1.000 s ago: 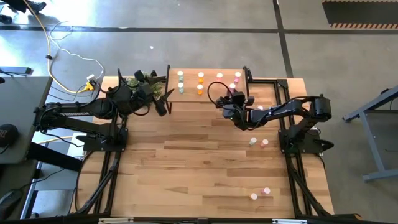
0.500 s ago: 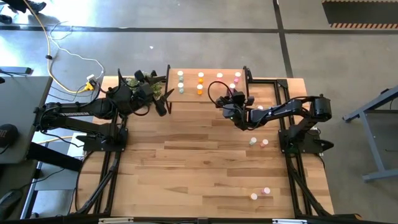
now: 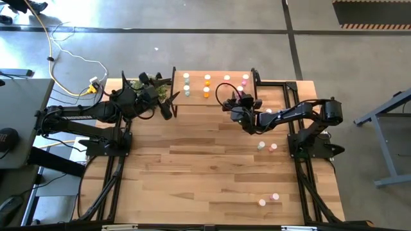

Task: Pick and place medicine bottles onto shelf by color
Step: Put the left violet pill bottle on the shelf aligned with the other violet pill bottle

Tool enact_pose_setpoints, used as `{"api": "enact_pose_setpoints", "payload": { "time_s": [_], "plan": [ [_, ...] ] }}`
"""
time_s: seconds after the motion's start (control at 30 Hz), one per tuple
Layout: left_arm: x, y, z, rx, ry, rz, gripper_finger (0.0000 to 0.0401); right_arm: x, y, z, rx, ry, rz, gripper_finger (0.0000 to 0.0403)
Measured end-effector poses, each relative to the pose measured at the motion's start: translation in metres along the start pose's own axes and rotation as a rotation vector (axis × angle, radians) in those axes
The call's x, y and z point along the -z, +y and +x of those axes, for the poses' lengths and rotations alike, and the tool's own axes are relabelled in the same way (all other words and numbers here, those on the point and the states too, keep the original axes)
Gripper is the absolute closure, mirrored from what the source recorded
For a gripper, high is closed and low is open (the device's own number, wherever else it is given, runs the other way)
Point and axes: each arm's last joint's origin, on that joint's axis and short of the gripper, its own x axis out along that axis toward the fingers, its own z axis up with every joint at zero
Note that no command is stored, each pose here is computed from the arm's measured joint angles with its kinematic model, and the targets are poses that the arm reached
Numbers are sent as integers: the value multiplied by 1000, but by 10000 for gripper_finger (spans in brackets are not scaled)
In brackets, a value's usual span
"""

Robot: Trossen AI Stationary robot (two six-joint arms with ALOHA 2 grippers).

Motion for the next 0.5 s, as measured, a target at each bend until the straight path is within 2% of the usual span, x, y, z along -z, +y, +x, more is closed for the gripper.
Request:
{"api": "enact_pose_setpoints", "payload": {
  "time_s": [0.2,0.5],
  "plan": [
    [0,0,0,1,1,0,126,-13,4,-2,-6,-16,-17,192],
    [0,0,0,2,4,2,126,-16,6,-2,20,-39,-6,192]
  ]
}}
